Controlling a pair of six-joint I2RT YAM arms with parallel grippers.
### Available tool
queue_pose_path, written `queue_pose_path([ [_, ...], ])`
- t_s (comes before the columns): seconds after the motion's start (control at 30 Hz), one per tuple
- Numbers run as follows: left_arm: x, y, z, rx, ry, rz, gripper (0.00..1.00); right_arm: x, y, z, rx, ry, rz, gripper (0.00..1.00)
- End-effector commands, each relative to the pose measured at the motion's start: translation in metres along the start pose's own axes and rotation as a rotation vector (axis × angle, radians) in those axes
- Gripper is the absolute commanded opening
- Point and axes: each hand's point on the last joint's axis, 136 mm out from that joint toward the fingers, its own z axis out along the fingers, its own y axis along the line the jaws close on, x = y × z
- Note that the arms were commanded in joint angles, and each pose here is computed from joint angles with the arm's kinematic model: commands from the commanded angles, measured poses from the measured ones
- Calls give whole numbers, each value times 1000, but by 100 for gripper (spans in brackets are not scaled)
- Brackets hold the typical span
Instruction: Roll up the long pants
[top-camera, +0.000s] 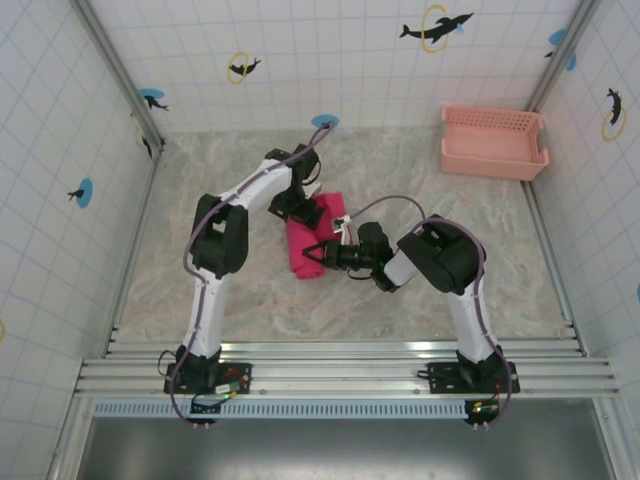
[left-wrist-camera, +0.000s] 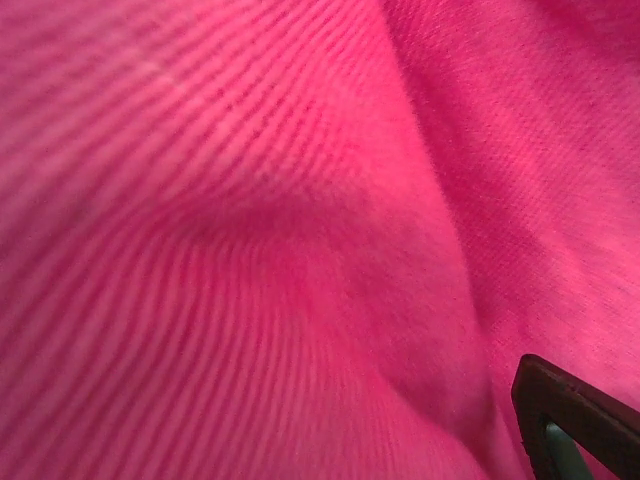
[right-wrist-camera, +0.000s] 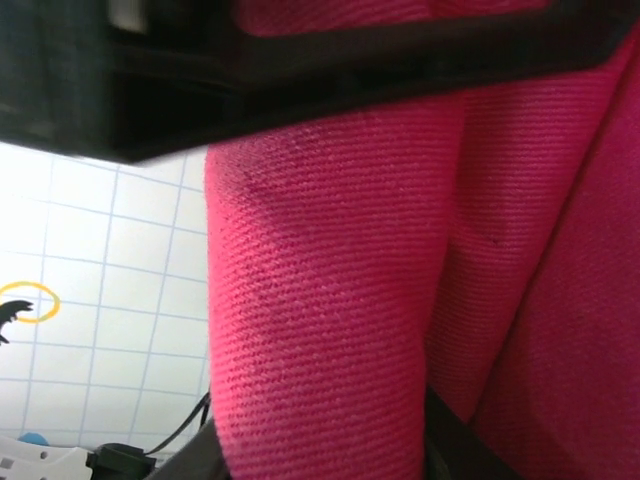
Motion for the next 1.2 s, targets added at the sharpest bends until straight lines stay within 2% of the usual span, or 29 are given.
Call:
queue_pose_path([
  [0.0, 15, -2, 32, -68, 107, 32, 98, 35, -41, -8, 229, 110, 47, 51],
  [0.13, 25, -1, 49, -119, 181, 67, 97, 33, -30, -30, 451, 161, -133, 68],
  [0.2, 28, 3, 52, -161, 210, 91, 97, 26, -16, -46, 589, 180, -268, 100],
  [0.33, 34, 10, 54, -232, 252, 120, 97, -3, 26, -87, 885, 150, -571, 98],
  [0.43, 38, 14, 56, -267, 289, 136, 98, -14, 65, -105, 1020, 141, -746, 98],
  [0.63, 43, 16, 58, -291, 320, 137, 98, -5, 107, -88, 1160, 180, -918, 98],
  [0.8, 45, 14, 58, -283, 339, 130, 97, 16, 108, -46, 1205, 201, -995, 98],
  [0.93, 45, 13, 58, -276, 341, 125, 97, 20, 100, -23, 1270, 153, -1036, 98],
  [1.1, 46, 10, 58, -258, 344, 124, 97, 19, 76, -1, 1320, 88, -1040, 98],
  [1.17, 47, 8, 59, -246, 347, 123, 97, 21, 64, 11, 1314, 106, -1020, 98],
])
